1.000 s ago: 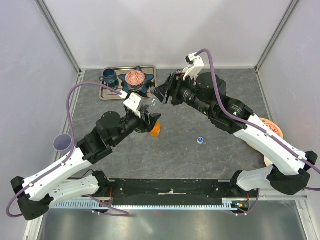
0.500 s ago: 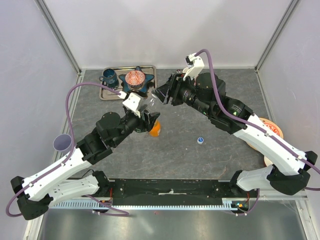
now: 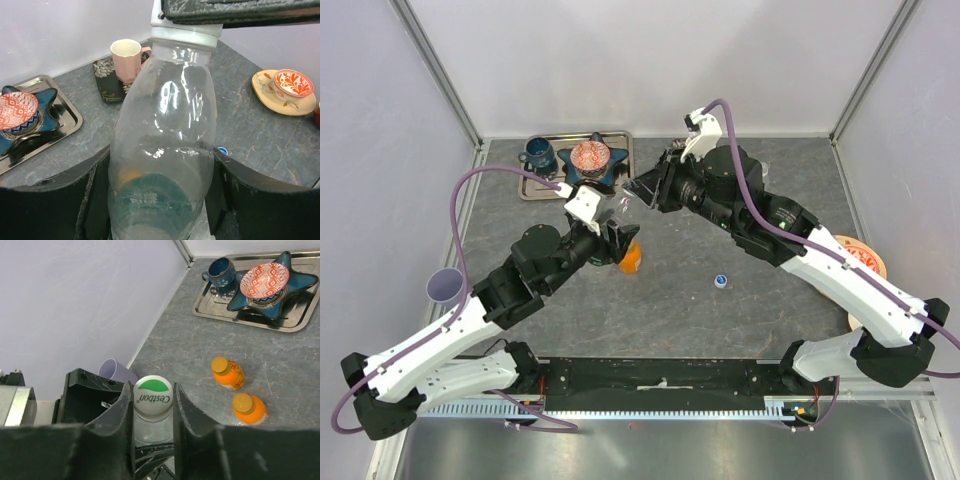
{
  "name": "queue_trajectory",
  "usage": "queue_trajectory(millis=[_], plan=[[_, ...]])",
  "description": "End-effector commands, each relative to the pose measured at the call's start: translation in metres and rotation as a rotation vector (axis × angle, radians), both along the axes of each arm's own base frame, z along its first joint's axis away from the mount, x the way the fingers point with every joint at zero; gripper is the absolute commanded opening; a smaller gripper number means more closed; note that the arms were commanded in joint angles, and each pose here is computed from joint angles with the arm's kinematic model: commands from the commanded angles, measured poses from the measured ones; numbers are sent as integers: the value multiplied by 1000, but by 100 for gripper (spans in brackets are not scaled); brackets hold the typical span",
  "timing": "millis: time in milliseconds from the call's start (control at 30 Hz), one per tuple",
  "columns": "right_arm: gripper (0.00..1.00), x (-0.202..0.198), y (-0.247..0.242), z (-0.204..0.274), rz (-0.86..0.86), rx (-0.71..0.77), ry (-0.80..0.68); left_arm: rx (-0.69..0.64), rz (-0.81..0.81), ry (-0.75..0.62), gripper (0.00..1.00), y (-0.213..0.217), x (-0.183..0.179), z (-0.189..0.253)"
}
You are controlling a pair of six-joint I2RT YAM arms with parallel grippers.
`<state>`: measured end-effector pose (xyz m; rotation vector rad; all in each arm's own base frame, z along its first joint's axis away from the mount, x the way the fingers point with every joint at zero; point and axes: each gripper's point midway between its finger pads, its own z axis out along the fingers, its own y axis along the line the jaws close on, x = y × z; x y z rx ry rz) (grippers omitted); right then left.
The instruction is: Unscrew the bottle caps
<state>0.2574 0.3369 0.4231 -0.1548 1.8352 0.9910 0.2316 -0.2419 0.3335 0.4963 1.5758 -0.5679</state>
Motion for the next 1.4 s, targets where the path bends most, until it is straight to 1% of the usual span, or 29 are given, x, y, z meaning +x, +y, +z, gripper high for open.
queue_trajectory(millis=[0,33,67,200,233,267,300,367,400,433,500,533,567,600,633,667,700,733,767,800,833,867,900,933,967,1033,1100,1267,1367], plan=[[15,-1,-1,-1,4,5,-1,-40,3,-65,51,3,-2,23],[1,-2,-1,-1,12,0,-8,-38,-7,-64,51,2,-3,23],[0,-6,1,-2,39,-3,-12,-44,-16,-68,52,2,-5,24],[0,-16,0,-1,99,-18,-52,-67,-100,-90,53,-5,-17,32],[0,-18,0,-1,116,-29,-66,-70,-169,-93,53,-13,-26,34],[0,-22,-2,3,137,-40,-100,-75,-203,-95,53,-16,-32,40],[0,-29,0,6,185,-42,-118,-78,-240,-95,53,-20,-37,43],[0,-41,-3,17,254,-42,-174,-91,-362,-102,53,-30,-56,55],[0,-53,0,19,324,-37,-189,-97,-405,-99,53,-32,-63,58],[0,-58,-2,23,352,-34,-205,-104,-488,-103,54,-38,-76,62],[0,-67,-7,27,391,-52,-243,-117,-559,-105,55,-40,-88,73],[0,-68,-10,27,396,-69,-255,-116,-648,-100,56,-44,-102,73],[0,-72,-15,26,401,-82,-260,-122,-677,-103,57,-43,-105,78],[0,-74,-19,27,414,-91,-288,-135,-711,-86,57,-43,-110,80],[0,-81,-18,24,454,-92,-292,-135,-811,-67,57,-47,-123,79],[0,-87,-21,25,479,-89,-304,-138,-830,-55,57,-44,-120,79],[0,-90,-21,24,509,-100,-330,-170,-871,-36,57,-43,-125,85],[0,-101,-20,20,574,-99,-338,-172,-977,-18,57,-42,-139,84],[0,-105,-21,20,591,-102,-354,-178,-992,18,57,-41,-133,78],[0,-107,-21,17,609,-107,-363,-210,-1031,64,57,-40,-137,80],[0,-112,-21,12,651,-119,-381,-217,-1105,36,57,-38,-144,82],[0,-116,-23,12,663,-118,-394,-235,-1120,92,57,-38,-143,81],[0,-119,-23,10,687,-120,-402,-231,-1162,99,57,-36,-148,80],[0,-124,-24,7,714,-129,-425,-235,-1181,75,57,-36,-148,82],[0,-131,-24,6,754,-125,-436,-243,-1197,112,56,-37,-149,80],[0,-138,-27,3,793,-136,-483,-241,-1237,97,53,-37,-152,81],[0,-143,-30,1,818,-140,-502,-251,-1253,121,48,-37,-153,80],[0,-169,-40,-3,941,-136,-588,-246,-1302,140,48,-36,-157,75],[0,-180,-41,-9,1008,-120,-583,-249,-1318,172,48,-37,-157,71]])
